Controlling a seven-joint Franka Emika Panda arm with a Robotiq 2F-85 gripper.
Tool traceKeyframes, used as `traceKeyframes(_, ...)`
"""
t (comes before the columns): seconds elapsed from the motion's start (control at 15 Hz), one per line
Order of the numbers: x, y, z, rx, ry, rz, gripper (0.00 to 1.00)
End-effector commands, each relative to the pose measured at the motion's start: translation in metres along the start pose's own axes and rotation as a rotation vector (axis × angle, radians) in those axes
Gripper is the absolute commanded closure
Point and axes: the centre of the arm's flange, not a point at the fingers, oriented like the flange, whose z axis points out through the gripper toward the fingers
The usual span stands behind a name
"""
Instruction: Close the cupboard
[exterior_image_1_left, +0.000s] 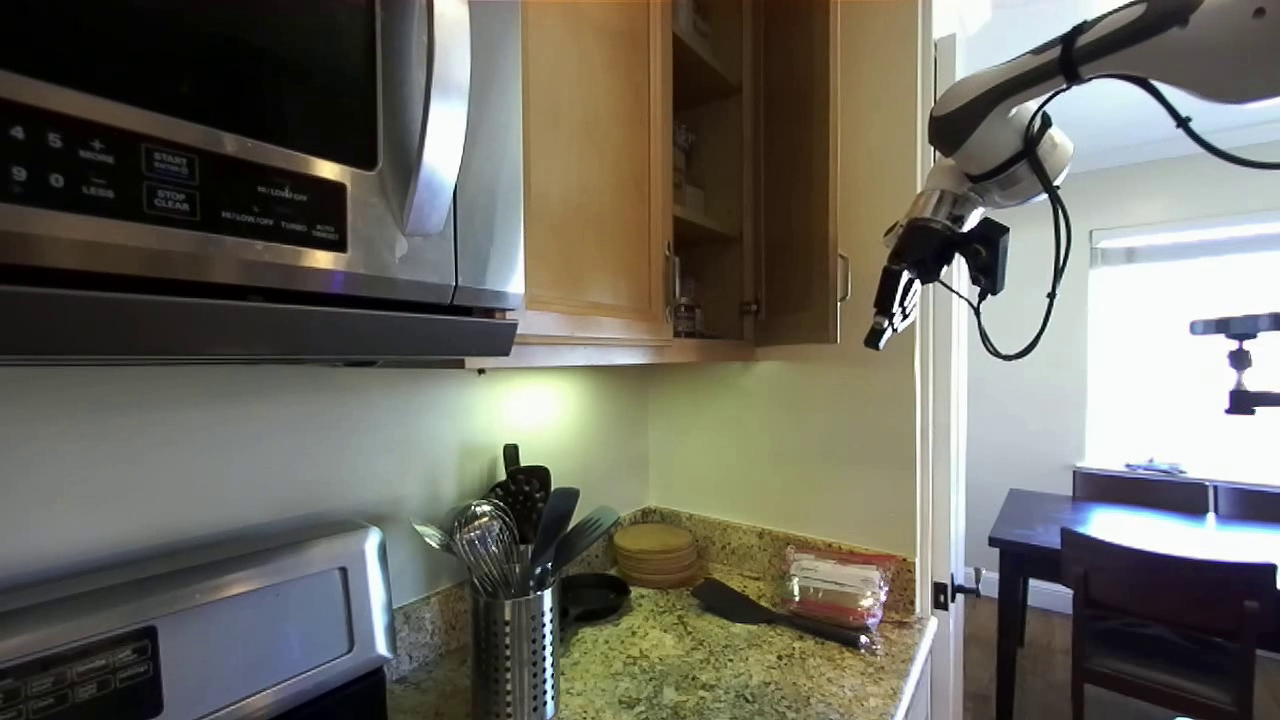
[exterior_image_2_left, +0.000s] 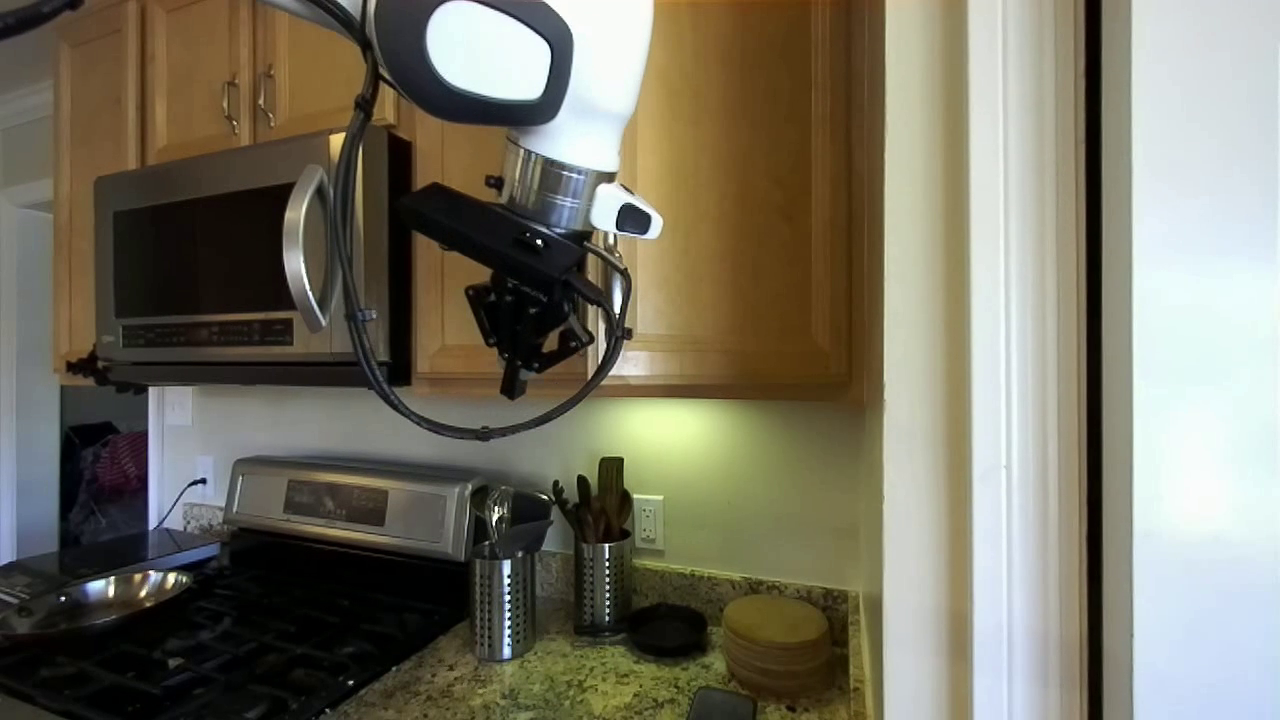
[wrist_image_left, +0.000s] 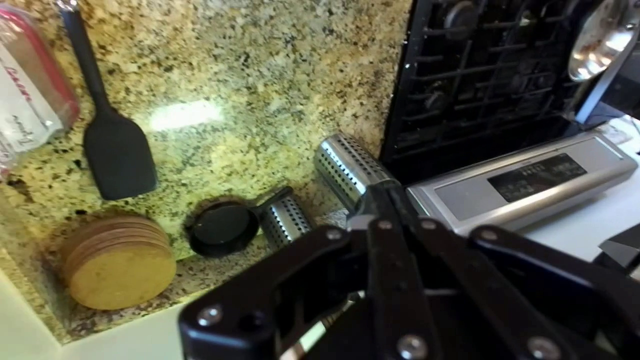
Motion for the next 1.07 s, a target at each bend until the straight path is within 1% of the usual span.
traceKeyframes(0.0,-0.016,0.016,-0.003,-0.086,0.059,0.038,0.97)
traceKeyframes(0.27,-0.007,0.034,-0.015,-0.139,0.209,0.087,0.96)
traceKeyframes(0.4,0.001,0.041,-0.024,-0.203,0.288,0.095,0.96)
traceKeyframes(0.6,0.008,0.040,-0.046,-0.262,0.410,0.111,0.97)
traceKeyframes(0.8,0.017,0.042,-0.061,-0.279,0.527,0.155,0.97)
traceKeyframes(1.0,0.023,0.044,-0.073,-0.255,0.658,0.209,0.96)
